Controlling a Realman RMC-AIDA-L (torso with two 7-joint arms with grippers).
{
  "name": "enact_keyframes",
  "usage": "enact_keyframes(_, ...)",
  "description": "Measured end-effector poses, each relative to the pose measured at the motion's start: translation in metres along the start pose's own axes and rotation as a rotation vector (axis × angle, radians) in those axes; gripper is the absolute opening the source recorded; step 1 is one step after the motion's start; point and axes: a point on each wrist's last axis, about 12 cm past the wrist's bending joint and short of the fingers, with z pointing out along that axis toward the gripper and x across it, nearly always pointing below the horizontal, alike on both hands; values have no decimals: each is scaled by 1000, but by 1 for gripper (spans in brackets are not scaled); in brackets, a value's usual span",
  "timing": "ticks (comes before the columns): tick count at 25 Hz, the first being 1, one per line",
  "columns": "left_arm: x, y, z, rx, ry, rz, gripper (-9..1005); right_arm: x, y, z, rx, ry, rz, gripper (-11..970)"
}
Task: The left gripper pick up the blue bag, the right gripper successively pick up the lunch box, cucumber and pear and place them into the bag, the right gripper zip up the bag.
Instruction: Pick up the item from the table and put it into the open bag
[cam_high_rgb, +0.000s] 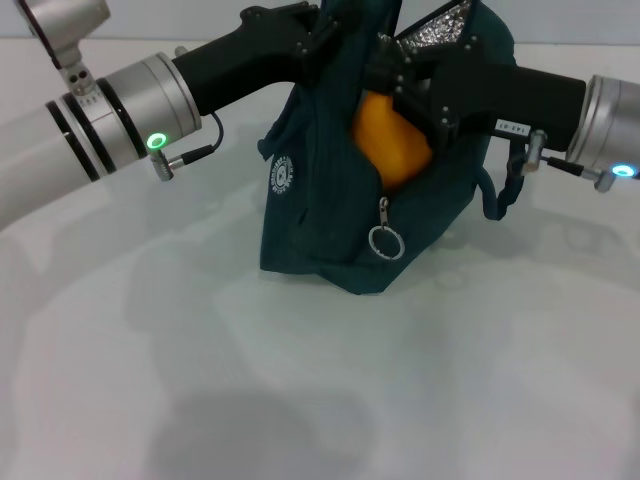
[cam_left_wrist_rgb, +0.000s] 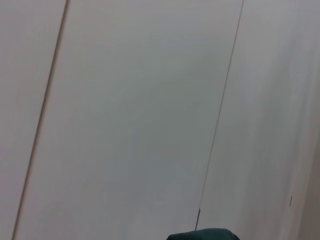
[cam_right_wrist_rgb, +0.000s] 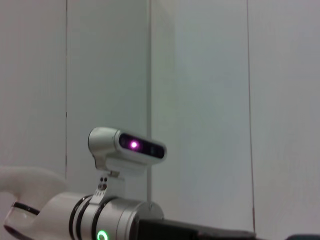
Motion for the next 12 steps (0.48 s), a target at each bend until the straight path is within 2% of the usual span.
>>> enact_keyframes(5, -1, 0, 2, 2, -2, 1, 112, 5, 3, -3, -1, 10, 14, 18)
enact_keyframes(10, -1, 0, 2, 1, -2, 1, 113, 3, 2, -9, 41, -44, 36, 20)
enact_keyframes(12, -1, 0, 3, -2, -1, 1, 113, 2, 2, -12, 57, -67, 44, 100)
